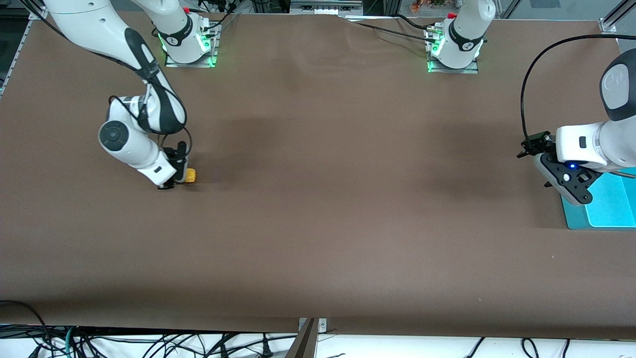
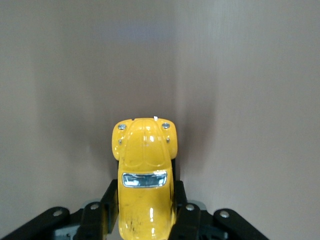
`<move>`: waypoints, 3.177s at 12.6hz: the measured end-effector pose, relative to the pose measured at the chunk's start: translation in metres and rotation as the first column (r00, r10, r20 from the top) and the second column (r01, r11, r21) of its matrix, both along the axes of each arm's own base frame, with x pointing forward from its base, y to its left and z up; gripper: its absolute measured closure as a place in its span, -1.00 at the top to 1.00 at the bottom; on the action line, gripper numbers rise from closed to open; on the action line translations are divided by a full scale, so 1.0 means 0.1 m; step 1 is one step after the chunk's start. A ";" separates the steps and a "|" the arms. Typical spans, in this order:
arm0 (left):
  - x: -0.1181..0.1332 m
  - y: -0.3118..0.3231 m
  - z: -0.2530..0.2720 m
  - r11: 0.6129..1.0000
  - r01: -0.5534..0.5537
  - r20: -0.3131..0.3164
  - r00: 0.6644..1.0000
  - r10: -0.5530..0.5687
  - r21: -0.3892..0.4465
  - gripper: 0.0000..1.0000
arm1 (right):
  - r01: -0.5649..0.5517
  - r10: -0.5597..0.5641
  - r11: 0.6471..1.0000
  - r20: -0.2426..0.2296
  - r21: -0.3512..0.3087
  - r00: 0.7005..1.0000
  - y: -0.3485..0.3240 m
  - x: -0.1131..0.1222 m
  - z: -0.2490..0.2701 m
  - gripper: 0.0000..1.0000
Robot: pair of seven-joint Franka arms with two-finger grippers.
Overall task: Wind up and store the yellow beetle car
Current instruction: 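Drag the car backward along the table with the right gripper, then open the right gripper to release the wound car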
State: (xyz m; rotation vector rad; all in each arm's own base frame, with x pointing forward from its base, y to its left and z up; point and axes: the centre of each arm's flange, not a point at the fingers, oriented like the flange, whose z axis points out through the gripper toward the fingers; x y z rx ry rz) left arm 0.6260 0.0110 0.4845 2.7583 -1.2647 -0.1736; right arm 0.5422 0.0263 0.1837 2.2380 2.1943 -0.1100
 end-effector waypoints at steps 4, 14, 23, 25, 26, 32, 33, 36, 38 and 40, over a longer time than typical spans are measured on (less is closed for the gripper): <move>0.01 -0.01 -0.05 1.000 0.022 -0.008 1.000 -0.022 -0.004 1.00 | 0.026 -0.027 0.999 -0.012 -0.030 1.000 -0.48 -0.04 0.00 -0.07; 0.03 -0.01 -0.13 0.999 0.048 -0.018 0.999 -0.048 -0.008 1.00 | 0.005 -0.006 0.998 -0.020 -0.065 1.000 -1.26 -0.14 -0.01 -0.07; 0.06 -0.11 -0.29 0.998 0.065 -0.043 0.997 -0.066 -0.013 1.00 | -0.054 0.054 0.996 -0.005 -0.069 0.999 -1.86 -0.25 -0.01 -0.07; 0.07 -0.11 -0.31 0.997 0.075 -0.044 0.996 -0.076 -0.015 1.00 | -0.058 0.059 0.996 0.005 -0.074 0.998 -1.99 -0.28 -0.01 -0.07; 0.07 -0.11 -0.34 0.997 0.080 -0.039 0.996 -0.081 -0.015 1.00 | -0.054 0.055 0.996 0.007 -0.075 0.998 -2.04 -0.30 -0.01 -0.07; 0.03 -0.09 -0.59 0.991 0.128 -0.023 0.991 -0.129 -0.022 1.00 | -0.060 0.060 0.995 0.003 -0.075 0.998 -2.17 -0.35 -0.03 0.04; 0.02 -0.08 -0.61 0.990 0.138 -0.020 0.990 -0.139 -0.024 1.00 | -0.059 0.058 0.996 -0.009 -0.071 0.998 -2.18 -0.37 -0.04 0.26; 0.01 -0.07 -0.61 0.987 0.162 -0.011 0.987 -0.162 -0.026 1.00 | -0.068 0.067 0.996 -0.020 -0.053 0.998 -2.11 -0.32 0.13 0.94; 0.00 -0.06 -0.63 0.985 0.170 -0.012 0.985 -0.171 -0.028 1.00 | -0.078 0.077 0.996 -0.021 -0.039 0.997 -2.03 -0.24 0.34 1.00; -0.01 -0.04 -0.65 0.981 0.193 -0.014 0.981 -0.194 -0.033 1.00 | -0.087 0.086 0.996 -0.026 -0.028 0.996 -1.98 -0.12 0.56 1.00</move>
